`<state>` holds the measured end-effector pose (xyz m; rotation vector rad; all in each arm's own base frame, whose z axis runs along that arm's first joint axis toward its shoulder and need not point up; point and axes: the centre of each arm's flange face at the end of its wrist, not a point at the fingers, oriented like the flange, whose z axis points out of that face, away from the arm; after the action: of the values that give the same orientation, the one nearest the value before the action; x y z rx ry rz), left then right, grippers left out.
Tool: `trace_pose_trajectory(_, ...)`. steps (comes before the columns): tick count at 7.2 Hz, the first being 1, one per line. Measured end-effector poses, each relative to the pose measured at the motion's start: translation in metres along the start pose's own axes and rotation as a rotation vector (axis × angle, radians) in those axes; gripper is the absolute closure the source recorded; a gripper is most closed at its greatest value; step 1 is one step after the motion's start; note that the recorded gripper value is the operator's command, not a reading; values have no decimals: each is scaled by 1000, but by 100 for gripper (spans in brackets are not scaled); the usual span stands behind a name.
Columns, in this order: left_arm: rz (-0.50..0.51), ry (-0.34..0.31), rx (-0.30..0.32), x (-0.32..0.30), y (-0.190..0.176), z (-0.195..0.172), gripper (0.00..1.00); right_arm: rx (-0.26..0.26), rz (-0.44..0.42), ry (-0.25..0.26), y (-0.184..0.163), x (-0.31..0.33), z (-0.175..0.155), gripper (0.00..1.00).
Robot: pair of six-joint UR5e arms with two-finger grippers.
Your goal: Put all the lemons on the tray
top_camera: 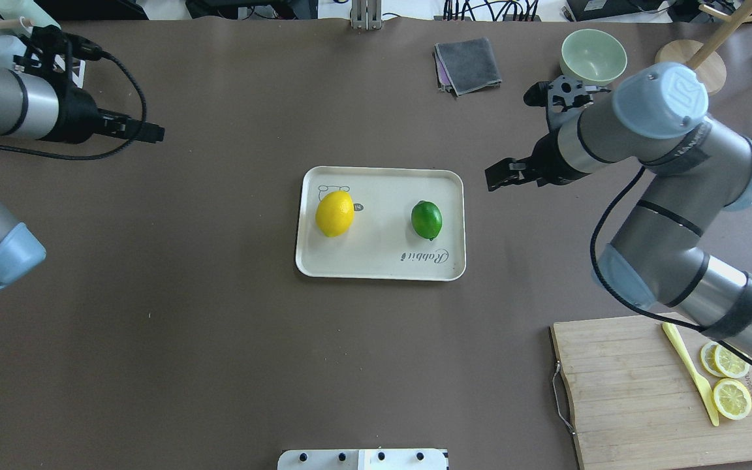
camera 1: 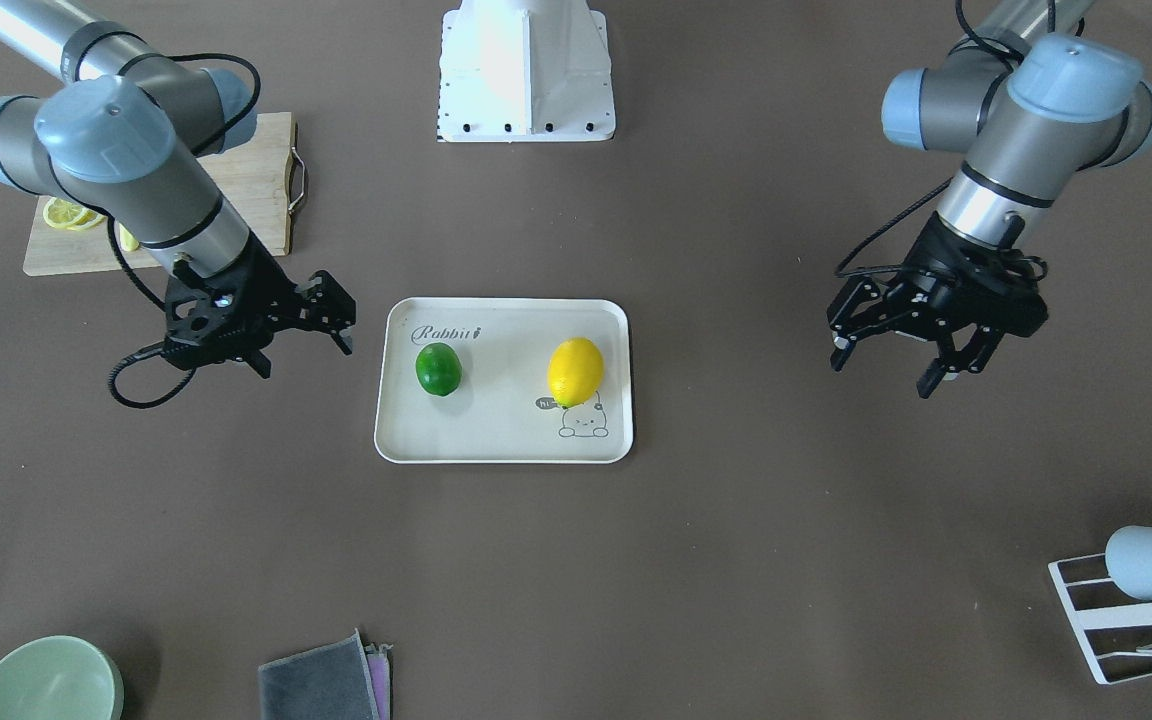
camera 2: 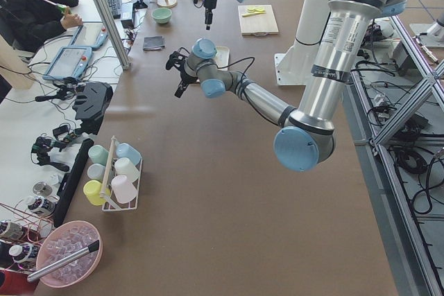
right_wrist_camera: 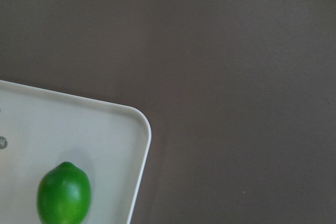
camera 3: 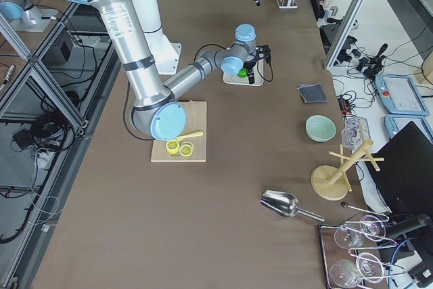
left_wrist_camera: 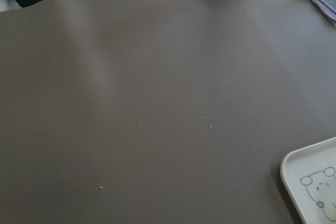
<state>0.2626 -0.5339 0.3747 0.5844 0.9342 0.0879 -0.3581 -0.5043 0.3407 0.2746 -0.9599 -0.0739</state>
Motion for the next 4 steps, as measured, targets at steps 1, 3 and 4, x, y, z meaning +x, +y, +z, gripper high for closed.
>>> trace_pose_trajectory(1,27,3,-32,-50,11,-19,2,2,-7,18,-1,47,-23,0)
trace_pose_trajectory(3,49,-25,-117,-158,62,-61,2,-24,0,63,16,174,-76,0)
trace_pose_trajectory(4,53,-64,-144,-209,95,-85,2,-47,3,100,47,239,-99,0)
